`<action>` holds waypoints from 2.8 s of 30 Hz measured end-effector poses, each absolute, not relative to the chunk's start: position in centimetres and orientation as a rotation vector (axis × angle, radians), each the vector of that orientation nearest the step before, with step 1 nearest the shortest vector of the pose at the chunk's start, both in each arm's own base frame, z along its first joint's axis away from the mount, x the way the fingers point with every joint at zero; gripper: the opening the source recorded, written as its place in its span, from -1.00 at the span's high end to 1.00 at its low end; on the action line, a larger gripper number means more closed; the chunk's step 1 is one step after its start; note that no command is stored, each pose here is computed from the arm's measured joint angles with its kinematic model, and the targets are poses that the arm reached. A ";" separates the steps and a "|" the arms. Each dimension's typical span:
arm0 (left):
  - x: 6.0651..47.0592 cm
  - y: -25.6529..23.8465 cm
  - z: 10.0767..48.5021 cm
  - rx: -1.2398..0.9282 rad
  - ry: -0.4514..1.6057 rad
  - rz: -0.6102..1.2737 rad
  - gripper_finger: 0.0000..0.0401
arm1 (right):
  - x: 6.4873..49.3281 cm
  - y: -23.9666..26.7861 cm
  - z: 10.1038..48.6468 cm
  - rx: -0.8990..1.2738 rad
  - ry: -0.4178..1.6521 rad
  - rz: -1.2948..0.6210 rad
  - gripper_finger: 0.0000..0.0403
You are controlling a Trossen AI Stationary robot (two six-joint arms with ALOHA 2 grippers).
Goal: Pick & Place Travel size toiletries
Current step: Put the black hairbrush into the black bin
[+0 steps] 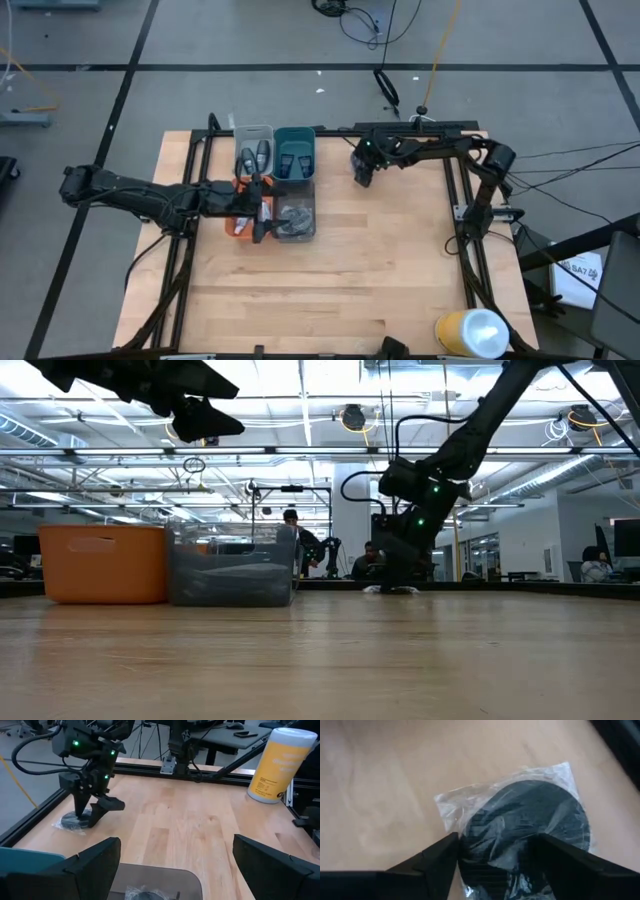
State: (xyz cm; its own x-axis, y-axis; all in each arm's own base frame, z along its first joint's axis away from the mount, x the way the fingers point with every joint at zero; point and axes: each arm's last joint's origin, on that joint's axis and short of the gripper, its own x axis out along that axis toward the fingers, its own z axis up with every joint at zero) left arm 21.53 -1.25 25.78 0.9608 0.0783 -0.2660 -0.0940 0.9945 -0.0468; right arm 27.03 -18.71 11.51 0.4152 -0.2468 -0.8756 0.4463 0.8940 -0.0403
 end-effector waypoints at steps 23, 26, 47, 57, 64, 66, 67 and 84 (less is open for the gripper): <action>21.5 -1.3 25.8 -0.078 0.268 0.090 -0.88 | 27.4 -15.8 13.5 0.181 1.082 -0.358 0.98; 21.5 -1.3 25.8 -0.078 0.268 0.091 -0.88 | 27.4 -15.2 14.8 0.148 1.047 -0.355 1.00; 22.2 -1.3 25.1 -0.149 0.287 0.115 -0.88 | 27.5 -6.6 25.5 -0.077 0.628 -0.136 1.00; 26.2 -0.8 21.9 -0.143 0.274 0.238 -0.88 | 27.7 -2.4 27.1 -0.073 0.513 0.119 1.00; 27.9 -1.4 22.1 -0.057 0.275 0.201 -0.88 | 27.8 -0.6 27.1 -0.075 0.516 0.182 1.00; 28.4 -1.8 22.2 -0.021 0.276 0.182 -0.88 | 27.8 -0.1 27.1 -0.072 0.515 0.197 1.00; 28.6 -2.0 22.2 -0.002 0.280 0.173 -0.88 | 27.8 0.1 27.1 -0.071 0.515 0.204 1.00; 32.6 -3.9 21.1 0.071 0.328 0.030 -0.88 | 28.0 1.0 27.3 -0.070 0.487 0.227 1.00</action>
